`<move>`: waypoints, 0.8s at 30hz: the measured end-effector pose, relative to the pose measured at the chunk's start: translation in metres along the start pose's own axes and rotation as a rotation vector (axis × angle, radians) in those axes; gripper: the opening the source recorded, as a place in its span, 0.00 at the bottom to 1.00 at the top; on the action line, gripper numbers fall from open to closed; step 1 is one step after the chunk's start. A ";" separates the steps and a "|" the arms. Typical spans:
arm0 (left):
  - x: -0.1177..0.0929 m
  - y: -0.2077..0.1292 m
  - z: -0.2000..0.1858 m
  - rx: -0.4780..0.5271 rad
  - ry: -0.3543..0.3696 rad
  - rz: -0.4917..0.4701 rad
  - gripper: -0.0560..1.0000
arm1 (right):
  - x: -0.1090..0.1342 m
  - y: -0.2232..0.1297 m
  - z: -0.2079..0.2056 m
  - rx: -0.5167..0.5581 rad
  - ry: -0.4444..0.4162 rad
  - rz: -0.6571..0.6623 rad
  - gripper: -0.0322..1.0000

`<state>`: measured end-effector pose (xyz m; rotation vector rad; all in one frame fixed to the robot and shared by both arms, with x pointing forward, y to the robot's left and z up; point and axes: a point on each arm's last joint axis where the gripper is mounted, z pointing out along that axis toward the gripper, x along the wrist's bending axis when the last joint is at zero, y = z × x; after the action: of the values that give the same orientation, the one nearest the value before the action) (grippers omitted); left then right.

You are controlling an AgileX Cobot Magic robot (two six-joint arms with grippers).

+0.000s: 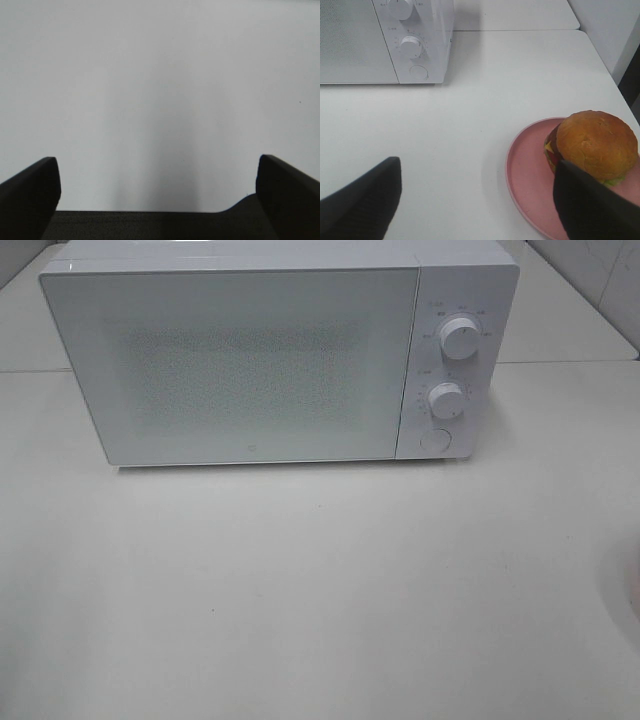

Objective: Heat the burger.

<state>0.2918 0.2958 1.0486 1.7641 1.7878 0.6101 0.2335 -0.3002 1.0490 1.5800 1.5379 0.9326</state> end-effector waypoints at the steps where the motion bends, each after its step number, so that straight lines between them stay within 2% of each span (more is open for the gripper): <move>1: 0.001 -0.001 -0.002 -0.015 0.009 -0.005 0.98 | 0.000 0.000 0.000 0.000 0.000 0.000 0.76; 7: 0.001 -0.008 -0.012 -0.089 0.017 -0.013 0.98 | 0.000 0.000 0.000 0.000 0.001 0.000 0.76; 13: 0.000 -0.020 -0.026 -0.205 0.017 -0.006 0.98 | 0.000 0.000 0.000 0.000 0.001 0.000 0.76; 24: -0.001 -0.030 -0.038 -0.303 0.016 0.001 0.98 | 0.000 0.000 0.000 0.000 0.004 0.002 0.76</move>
<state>0.2442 0.2960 1.0565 1.5581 1.6073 0.8491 0.2335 -0.2999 1.0490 1.5809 1.5391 0.9369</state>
